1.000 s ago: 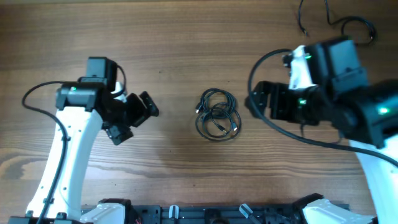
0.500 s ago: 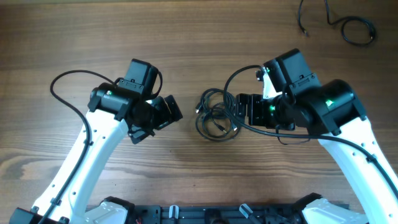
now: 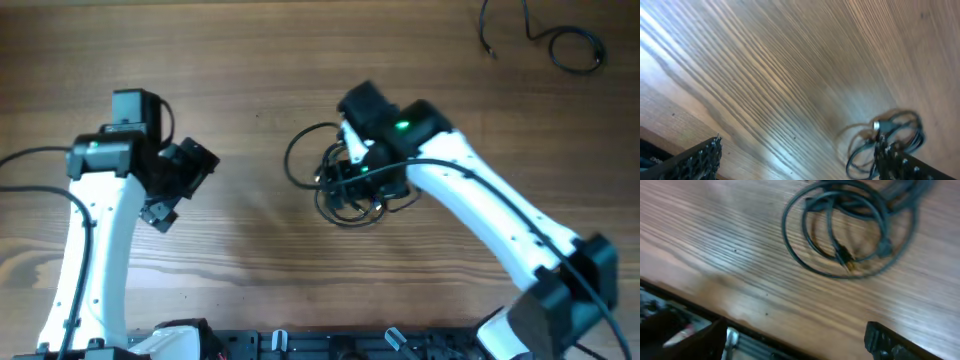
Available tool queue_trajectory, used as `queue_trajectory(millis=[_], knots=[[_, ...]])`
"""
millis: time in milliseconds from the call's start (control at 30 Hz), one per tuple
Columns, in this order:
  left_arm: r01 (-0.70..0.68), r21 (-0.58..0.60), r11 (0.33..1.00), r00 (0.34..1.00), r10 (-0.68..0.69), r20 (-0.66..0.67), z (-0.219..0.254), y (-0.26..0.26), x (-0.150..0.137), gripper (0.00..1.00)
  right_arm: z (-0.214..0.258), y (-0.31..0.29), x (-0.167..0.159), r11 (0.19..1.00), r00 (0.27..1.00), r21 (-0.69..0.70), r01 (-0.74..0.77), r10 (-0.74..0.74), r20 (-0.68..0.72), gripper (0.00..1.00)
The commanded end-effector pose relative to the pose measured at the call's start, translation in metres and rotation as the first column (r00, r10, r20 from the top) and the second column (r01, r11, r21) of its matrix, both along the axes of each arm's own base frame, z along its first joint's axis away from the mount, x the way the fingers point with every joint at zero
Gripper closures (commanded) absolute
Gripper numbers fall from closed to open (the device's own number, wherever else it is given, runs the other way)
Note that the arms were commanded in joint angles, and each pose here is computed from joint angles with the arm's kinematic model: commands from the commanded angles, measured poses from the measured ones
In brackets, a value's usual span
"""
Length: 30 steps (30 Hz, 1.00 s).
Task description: Untangle cables
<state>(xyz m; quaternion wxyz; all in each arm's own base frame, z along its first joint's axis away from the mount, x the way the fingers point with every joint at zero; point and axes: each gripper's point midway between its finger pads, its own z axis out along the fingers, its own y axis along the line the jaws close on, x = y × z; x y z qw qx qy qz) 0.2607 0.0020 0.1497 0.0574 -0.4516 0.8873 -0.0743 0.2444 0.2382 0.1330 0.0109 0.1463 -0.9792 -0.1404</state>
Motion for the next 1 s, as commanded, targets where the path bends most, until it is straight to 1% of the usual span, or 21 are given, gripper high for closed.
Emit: queue_trajectory(millis=[0, 67, 100, 133, 167, 200, 300, 333, 400, 433, 467, 633, 767, 833, 867, 933, 967], knots=[[-0.114, 0.015, 0.993, 0.993, 0.115, -0.018, -0.001, 0.024, -0.004, 0.00, -0.025, 0.017, 0.002, 0.990, 0.990, -0.042, -0.132, 0.134, 0.032, 0.12], [-0.144, 0.015, 0.990, 0.989, 0.144, -0.023, -0.002, 0.031, -0.006, 0.00, -0.035, 0.025, 0.000, 0.978, 0.978, -0.046, -0.204, 0.206, 0.038, 0.17], [-0.156, 0.015, 0.988, 0.987, 0.156, -0.031, -0.002, 0.034, -0.009, 0.00, -0.041, 0.028, -0.001, 0.972, 0.972, -0.058, -0.229, 0.231, 0.037, 0.20], [-0.163, 0.015, 0.987, 0.986, 0.163, -0.041, -0.002, 0.035, -0.011, 0.00, -0.046, 0.031, 0.000, 0.970, 0.971, -0.060, -0.235, 0.237, 0.036, 0.26], [-0.163, 0.015, 0.987, 0.986, 0.164, -0.045, -0.002, 0.035, -0.012, 0.00, -0.050, 0.034, 0.002, 0.970, 0.970, -0.056, -0.237, 0.240, 0.041, 0.36], [-0.163, 0.015, 0.987, 0.985, 0.164, -0.048, -0.002, 0.035, -0.013, 0.00, -0.054, 0.038, 0.003, 0.969, 0.969, -0.052, -0.241, 0.244, 0.046, 0.44], [-0.163, 0.015, 0.987, 0.985, 0.163, -0.054, -0.002, 0.035, -0.015, 0.00, -0.071, 0.046, -0.001, 0.947, 0.946, -0.063, -0.314, 0.318, 0.064, 0.45], [-0.162, 0.015, 0.987, 0.985, 0.163, -0.056, -0.003, 0.035, -0.015, 0.00, -0.076, 0.044, -0.001, 0.946, 0.945, -0.079, -0.316, 0.321, 0.069, 0.46], [-0.162, 0.015, 0.987, 0.985, 0.163, -0.059, -0.003, 0.035, -0.016, 0.00, -0.089, 0.040, -0.002, 0.941, 0.944, -0.112, -0.318, 0.326, 0.056, 0.51], [-0.162, 0.015, 0.987, 0.985, 0.163, -0.059, -0.003, 0.035, -0.016, 0.00, -0.094, 0.039, -0.003, 0.940, 0.943, -0.117, -0.322, 0.329, 0.046, 0.59], [-0.162, 0.015, 0.987, 0.985, 0.163, -0.059, -0.003, 0.035, -0.016, 0.00, -0.098, 0.038, -0.004, 0.935, 0.940, -0.122, -0.333, 0.339, 0.037, 0.62], [-0.162, 0.015, 0.987, 0.985, 0.163, -0.059, -0.003, 0.035, -0.016, 0.00, -0.123, 0.038, -0.003, 0.931, 0.934, -0.122, -0.345, 0.353, 0.048, 0.62], [-0.162, 0.015, 0.987, 0.985, 0.163, -0.059, -0.003, 0.035, -0.016, 0.00, -0.123, 0.041, 0.002, 0.932, 0.933, -0.119, -0.342, 0.352, 0.075, 0.62], [-0.162, 0.015, 0.987, 0.985, 0.163, -0.059, -0.003, 0.035, -0.016, 0.00, -0.124, 0.038, 0.008, 0.930, 0.932, -0.153, -0.334, 0.351, 0.096, 0.61], [-0.162, 0.015, 0.987, 0.985, 0.162, -0.059, -0.003, 0.035, -0.016, 0.00, -0.124, 0.038, 0.009, 0.931, 0.932, -0.151, -0.333, 0.349, 0.098, 0.66], [-0.161, 0.015, 0.987, 0.985, 0.162, -0.059, -0.003, 0.035, -0.016, 0.00, -0.124, 0.039, 0.008, 0.933, 0.934, -0.145, -0.330, 0.345, 0.094, 0.89], [-0.161, 0.015, 0.987, 0.985, 0.162, -0.059, -0.003, 0.035, -0.016, 0.00, -0.124, 0.039, 0.008, 0.941, 0.942, -0.144, -0.307, 0.322, 0.092, 0.96]])
